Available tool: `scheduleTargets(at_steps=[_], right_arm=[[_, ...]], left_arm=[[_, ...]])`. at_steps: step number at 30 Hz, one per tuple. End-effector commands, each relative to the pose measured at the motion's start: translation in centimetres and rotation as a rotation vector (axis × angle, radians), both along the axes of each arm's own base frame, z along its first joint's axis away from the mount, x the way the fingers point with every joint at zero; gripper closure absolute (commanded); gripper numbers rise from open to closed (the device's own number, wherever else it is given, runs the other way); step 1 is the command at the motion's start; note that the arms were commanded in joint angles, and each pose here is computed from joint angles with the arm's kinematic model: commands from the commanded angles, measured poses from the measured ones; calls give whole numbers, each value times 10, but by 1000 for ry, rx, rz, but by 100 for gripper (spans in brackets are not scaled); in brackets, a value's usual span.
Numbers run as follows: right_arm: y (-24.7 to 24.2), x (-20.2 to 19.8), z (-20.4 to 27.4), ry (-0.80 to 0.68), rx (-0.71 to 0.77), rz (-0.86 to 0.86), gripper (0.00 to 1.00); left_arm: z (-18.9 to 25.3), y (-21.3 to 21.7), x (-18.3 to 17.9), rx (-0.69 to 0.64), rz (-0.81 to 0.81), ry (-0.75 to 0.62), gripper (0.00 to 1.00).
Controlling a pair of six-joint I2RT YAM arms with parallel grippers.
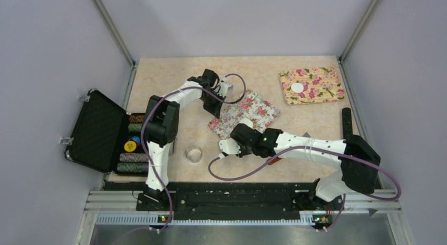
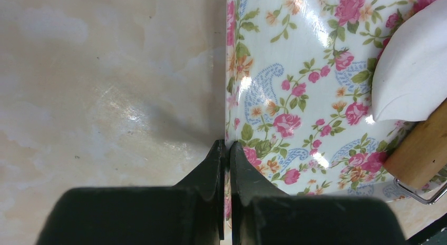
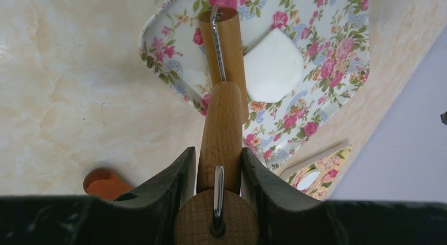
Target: Roll out the dumpling wrappers from the dough
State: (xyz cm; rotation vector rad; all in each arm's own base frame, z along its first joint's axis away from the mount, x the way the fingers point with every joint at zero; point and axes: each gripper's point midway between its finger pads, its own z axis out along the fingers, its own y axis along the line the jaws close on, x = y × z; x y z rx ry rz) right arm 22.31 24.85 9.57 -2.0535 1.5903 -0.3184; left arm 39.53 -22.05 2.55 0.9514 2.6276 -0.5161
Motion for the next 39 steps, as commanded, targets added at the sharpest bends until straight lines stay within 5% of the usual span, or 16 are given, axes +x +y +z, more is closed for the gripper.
scheduleTargets(at_steps=[1, 11, 20, 39], right_arm=[[-44, -70, -41, 339, -195, 41, 100], [-16, 10, 61, -30, 1, -22, 100], [-13, 52, 55, -190, -38, -36, 100], [-35, 32, -46, 82, -205, -37, 100]], left_arm=[[-12, 8, 5, 53, -1, -11, 100], [-12, 7, 5, 51, -2, -12, 100], [-13, 7, 5, 52, -1, -10, 100], [-12, 7, 5, 48, -4, -10, 100]])
